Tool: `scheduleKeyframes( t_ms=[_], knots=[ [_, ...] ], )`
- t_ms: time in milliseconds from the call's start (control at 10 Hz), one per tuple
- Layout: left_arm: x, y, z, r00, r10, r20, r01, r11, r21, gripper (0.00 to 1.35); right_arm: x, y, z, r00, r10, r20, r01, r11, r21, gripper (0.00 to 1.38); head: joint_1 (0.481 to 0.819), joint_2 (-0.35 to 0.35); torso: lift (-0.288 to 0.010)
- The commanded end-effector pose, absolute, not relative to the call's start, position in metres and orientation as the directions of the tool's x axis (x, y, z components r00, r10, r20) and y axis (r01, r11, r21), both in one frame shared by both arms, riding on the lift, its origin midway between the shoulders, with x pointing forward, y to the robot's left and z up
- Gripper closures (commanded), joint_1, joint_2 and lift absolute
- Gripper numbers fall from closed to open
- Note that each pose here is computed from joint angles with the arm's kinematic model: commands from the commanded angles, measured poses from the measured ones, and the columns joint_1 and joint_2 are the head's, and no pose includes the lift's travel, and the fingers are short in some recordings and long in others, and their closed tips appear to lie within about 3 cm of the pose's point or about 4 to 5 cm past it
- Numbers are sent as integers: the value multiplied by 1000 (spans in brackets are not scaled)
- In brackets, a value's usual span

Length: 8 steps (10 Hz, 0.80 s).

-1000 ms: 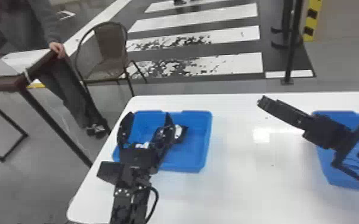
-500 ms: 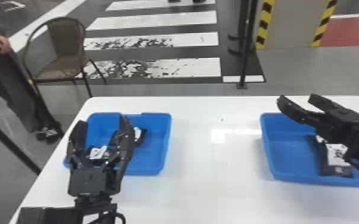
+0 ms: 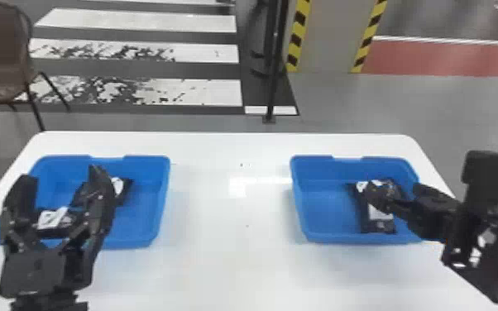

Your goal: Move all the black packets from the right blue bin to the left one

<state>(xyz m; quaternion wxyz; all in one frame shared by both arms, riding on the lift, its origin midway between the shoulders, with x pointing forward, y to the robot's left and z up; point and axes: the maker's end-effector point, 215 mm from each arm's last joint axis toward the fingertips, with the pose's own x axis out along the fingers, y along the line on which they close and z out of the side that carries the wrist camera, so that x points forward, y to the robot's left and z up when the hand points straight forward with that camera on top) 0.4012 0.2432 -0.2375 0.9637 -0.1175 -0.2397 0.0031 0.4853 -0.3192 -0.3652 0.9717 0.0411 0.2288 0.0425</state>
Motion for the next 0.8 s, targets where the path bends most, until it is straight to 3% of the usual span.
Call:
scheduleKeyframes(
  t_ms=[0,700],
  knots=[
    [402,241,-239,888,58,455,54,972,-230,174,472,-331,-389,859,72,-507,-32,996,87,110,695,-89,-140],
    [407,228,-247,906,21,423,82,971,-224,174,490,-364,-451,766,41,-642,40,993,111,111,695,-162,-140]
  ],
)
